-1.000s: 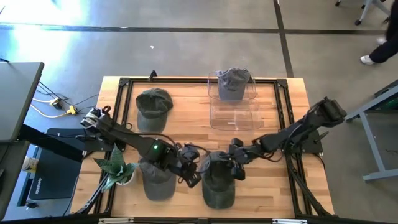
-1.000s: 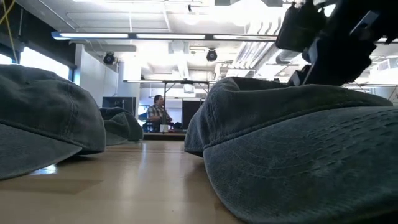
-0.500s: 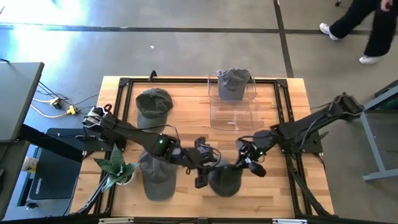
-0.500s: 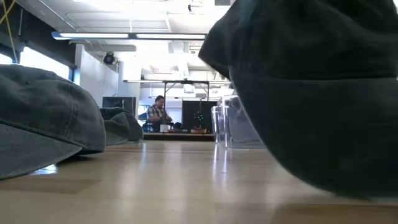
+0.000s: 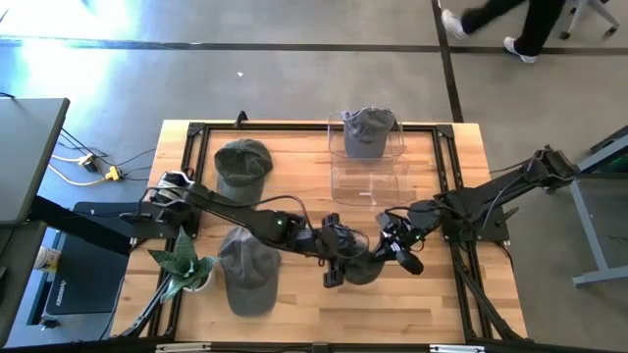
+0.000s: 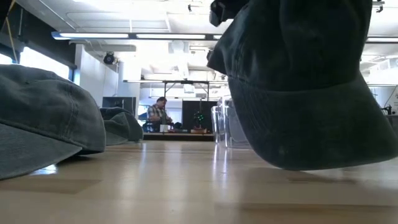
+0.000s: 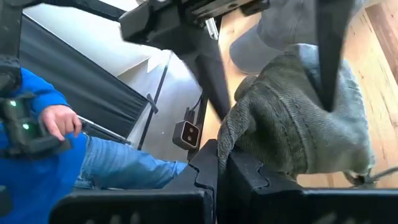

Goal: Pick & Place hat
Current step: Put the bottom black cap into the bottom transparent bin

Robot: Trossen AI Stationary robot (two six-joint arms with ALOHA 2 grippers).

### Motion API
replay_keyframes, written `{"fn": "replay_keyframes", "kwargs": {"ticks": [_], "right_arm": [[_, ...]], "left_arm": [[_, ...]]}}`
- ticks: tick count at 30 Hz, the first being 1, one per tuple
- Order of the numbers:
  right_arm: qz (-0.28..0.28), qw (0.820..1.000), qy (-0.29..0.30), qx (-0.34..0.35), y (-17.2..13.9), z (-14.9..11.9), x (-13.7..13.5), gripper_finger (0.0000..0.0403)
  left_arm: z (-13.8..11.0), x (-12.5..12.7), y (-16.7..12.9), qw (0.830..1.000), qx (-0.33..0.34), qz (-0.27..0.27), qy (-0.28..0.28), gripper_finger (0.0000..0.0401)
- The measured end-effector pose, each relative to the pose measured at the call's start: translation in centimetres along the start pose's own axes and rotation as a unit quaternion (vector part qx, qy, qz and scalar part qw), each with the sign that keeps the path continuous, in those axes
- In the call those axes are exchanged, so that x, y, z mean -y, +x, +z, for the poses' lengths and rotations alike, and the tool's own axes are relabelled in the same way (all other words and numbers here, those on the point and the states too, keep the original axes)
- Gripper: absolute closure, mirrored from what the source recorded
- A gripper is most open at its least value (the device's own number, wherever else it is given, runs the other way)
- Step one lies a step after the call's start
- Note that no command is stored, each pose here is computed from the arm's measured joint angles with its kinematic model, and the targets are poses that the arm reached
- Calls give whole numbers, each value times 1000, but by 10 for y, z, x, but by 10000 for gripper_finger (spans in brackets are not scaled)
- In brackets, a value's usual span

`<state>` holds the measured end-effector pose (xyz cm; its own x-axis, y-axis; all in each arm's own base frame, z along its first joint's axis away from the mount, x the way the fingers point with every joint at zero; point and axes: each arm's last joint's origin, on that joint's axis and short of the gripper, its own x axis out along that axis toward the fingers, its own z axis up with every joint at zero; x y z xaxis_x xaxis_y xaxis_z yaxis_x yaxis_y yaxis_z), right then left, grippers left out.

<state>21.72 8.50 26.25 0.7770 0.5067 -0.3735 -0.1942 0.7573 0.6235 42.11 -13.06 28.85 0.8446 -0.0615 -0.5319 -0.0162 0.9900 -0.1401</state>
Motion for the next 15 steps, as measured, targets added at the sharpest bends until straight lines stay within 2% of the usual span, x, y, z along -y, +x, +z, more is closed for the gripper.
{"fn": "replay_keyframes", "kwargs": {"ticks": [4, 7, 10, 15], "right_arm": [[1, 1000, 1, -2, -2, 0, -1, 397], [0, 1000, 3, -4, -7, -1, -2, 398], [5, 1000, 13, -6, -12, -1, -4, 392], [56, 998, 23, -33, -17, -1, -9, 397]], "left_arm": [[-4, 6, 2, 998, -24, -59, 1, 131], [-5, 10, 1, 993, -38, -114, 5, 165], [-6, 13, 0, 986, -48, -158, 25, 217], [-2, 16, -6, 970, -45, -230, 68, 330]]}}
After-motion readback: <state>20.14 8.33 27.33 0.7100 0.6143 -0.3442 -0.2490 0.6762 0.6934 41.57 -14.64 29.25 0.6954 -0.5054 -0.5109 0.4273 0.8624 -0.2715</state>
